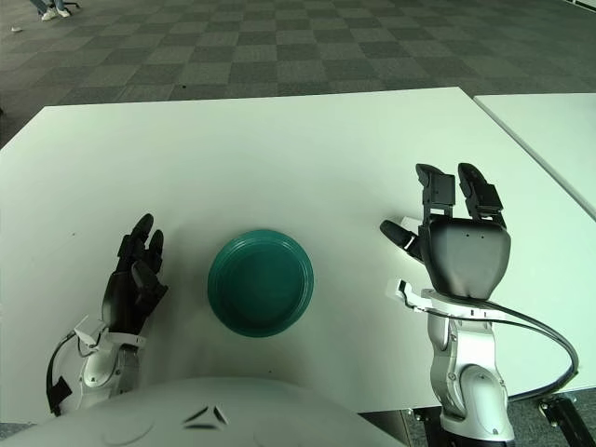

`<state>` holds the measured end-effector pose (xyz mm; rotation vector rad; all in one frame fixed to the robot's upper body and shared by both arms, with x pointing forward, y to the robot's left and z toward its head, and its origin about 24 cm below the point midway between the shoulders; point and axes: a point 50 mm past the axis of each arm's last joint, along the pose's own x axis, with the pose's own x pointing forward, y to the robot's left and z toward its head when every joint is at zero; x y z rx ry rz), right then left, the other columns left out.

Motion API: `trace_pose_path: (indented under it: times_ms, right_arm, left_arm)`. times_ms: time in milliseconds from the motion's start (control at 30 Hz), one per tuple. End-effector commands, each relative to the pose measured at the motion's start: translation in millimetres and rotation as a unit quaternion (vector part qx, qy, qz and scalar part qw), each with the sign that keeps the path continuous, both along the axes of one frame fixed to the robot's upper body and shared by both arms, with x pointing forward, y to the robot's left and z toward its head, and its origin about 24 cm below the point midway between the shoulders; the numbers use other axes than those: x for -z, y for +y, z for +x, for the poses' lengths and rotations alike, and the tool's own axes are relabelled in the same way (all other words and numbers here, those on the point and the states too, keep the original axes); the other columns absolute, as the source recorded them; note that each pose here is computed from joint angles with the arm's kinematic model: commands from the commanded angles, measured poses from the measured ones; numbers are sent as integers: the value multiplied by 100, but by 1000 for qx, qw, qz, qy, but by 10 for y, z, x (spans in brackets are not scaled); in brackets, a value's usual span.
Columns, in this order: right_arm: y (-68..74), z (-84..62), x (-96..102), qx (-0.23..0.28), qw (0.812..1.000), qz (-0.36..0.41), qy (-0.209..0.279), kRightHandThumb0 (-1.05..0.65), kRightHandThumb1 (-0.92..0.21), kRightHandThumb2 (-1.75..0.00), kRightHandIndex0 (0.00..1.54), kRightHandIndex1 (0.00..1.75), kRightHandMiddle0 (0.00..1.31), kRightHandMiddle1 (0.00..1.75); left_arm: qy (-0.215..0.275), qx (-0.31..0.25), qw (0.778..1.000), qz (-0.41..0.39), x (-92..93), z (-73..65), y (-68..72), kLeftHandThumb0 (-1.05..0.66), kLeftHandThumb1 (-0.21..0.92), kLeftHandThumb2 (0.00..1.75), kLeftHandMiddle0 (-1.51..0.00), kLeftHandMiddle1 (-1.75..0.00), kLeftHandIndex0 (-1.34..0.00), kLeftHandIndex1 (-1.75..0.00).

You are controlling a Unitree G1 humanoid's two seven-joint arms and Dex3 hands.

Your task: Put the charger into the plate.

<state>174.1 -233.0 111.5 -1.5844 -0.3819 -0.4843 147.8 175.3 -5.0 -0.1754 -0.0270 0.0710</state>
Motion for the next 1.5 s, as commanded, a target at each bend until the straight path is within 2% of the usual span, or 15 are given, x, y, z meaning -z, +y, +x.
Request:
trace_pose_path:
  times_ms: [0,33,133,300,533,867,1000,1233,1467]
  right_arm:
    - [-234,63,0,28,999,-18,27,-102,-92,-66,35,3,0,71]
    - [-325,97,7,35,998,-21,40,-103,-92,-66,34,2,0,68]
    - [-473,144,-8,49,996,-27,70,-104,-92,-61,25,1,0,53]
    - [-583,159,-40,63,991,-28,112,-105,-92,-47,16,1,0,37]
    - [-767,241,-74,73,980,-11,186,-105,-92,-32,15,1,0,31]
    - [-814,298,-62,47,964,25,261,-105,-92,-18,13,0,0,22]
    - [-808,321,-68,39,956,27,288,-105,-92,-20,14,1,0,25]
    - [-862,378,-109,15,943,18,332,-105,-92,-29,17,2,0,41]
    - [-888,405,-106,-5,934,6,357,-105,-92,-32,19,2,0,41]
  left_arm:
    - [58,6,998,-10,183,-97,33,-94,92,102,-16,0,0,-43]
    - [58,7,998,-12,182,-94,35,-94,92,102,-16,0,0,-43]
    - [59,8,998,-18,178,-83,40,-95,92,102,-16,0,0,-43]
    - [60,7,998,-25,175,-74,36,-94,92,103,-17,0,0,-45]
    - [57,11,998,-23,165,-76,39,-91,92,101,-17,0,0,-48]
    - [47,7,999,-19,160,-64,55,-88,92,102,-18,-1,0,-53]
    - [47,6,999,-19,160,-63,65,-88,92,102,-18,-1,0,-53]
    - [46,6,999,-18,158,-57,87,-88,92,103,-18,-1,0,-54]
    - [47,6,999,-18,163,-54,107,-88,92,103,-18,0,0,-54]
